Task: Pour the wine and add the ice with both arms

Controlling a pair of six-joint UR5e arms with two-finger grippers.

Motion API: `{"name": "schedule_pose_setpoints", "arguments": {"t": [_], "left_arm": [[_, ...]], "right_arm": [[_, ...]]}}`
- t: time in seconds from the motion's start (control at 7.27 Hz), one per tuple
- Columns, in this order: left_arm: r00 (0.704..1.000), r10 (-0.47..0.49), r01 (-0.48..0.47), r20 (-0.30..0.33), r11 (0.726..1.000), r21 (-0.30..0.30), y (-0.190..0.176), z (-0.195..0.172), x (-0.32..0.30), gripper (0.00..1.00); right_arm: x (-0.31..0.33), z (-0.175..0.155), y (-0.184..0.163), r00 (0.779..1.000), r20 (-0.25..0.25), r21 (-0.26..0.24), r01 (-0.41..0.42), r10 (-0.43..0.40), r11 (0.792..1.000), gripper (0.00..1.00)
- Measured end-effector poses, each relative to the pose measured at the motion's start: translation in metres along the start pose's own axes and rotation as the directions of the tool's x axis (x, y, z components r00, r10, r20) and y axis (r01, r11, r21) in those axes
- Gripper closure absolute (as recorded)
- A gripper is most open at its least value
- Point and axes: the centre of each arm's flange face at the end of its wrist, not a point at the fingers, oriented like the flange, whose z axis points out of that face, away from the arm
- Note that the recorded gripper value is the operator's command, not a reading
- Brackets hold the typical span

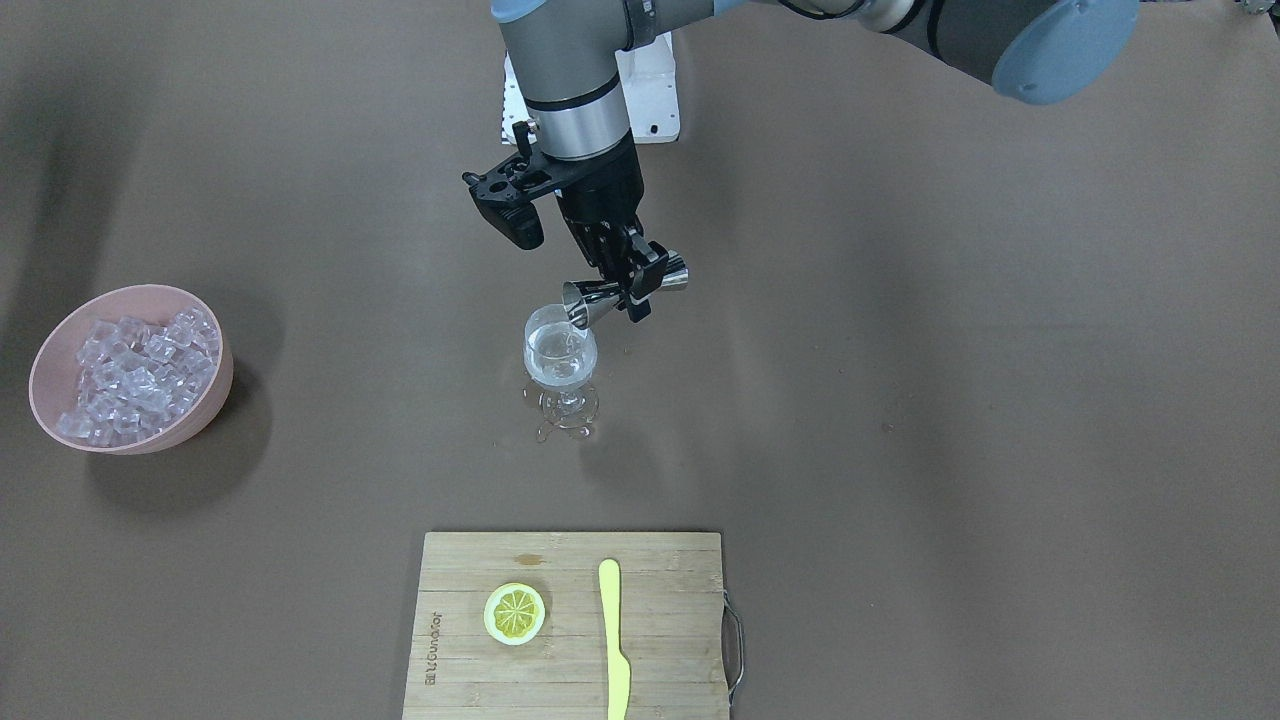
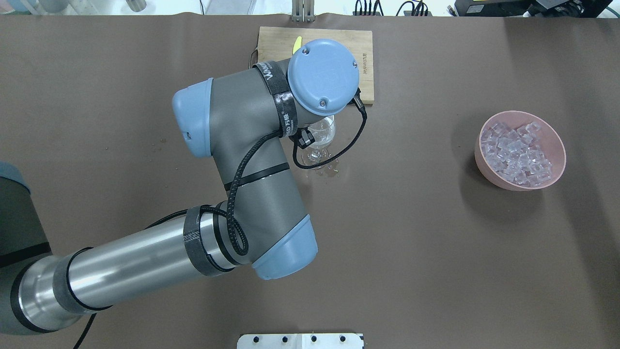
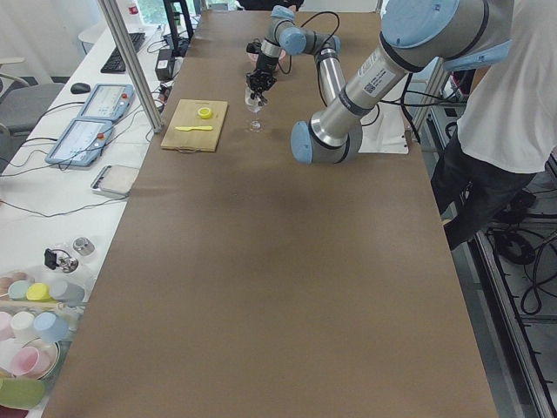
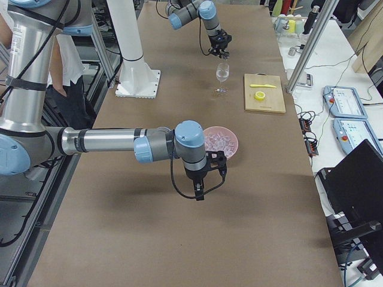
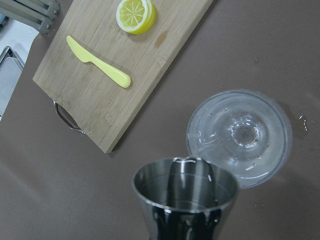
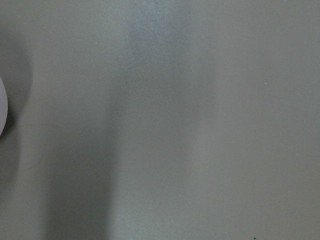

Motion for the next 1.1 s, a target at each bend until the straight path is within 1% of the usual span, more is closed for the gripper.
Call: {"name": "schedule_pose_setpoints", "arguments": {"t": [0.41, 1.1], "left_arm": [[1.0, 0.011, -0.01, 0.019, 0.999, -0.047, -0.018, -0.007, 0.008, 1.0], [0.996, 0.043, -0.033, 0.084, 0.993, -0.117, -0.027, -0.006, 0.018, 1.0]], "right_arm": [[0.002, 0.003, 0.001, 1.0, 0.0, -0.005, -0.004, 0.004, 1.0, 0.0], [0.002, 0.003, 0.001, 1.0, 0.001, -0.006, -0.005, 0.005, 1.0, 0.0]]}}
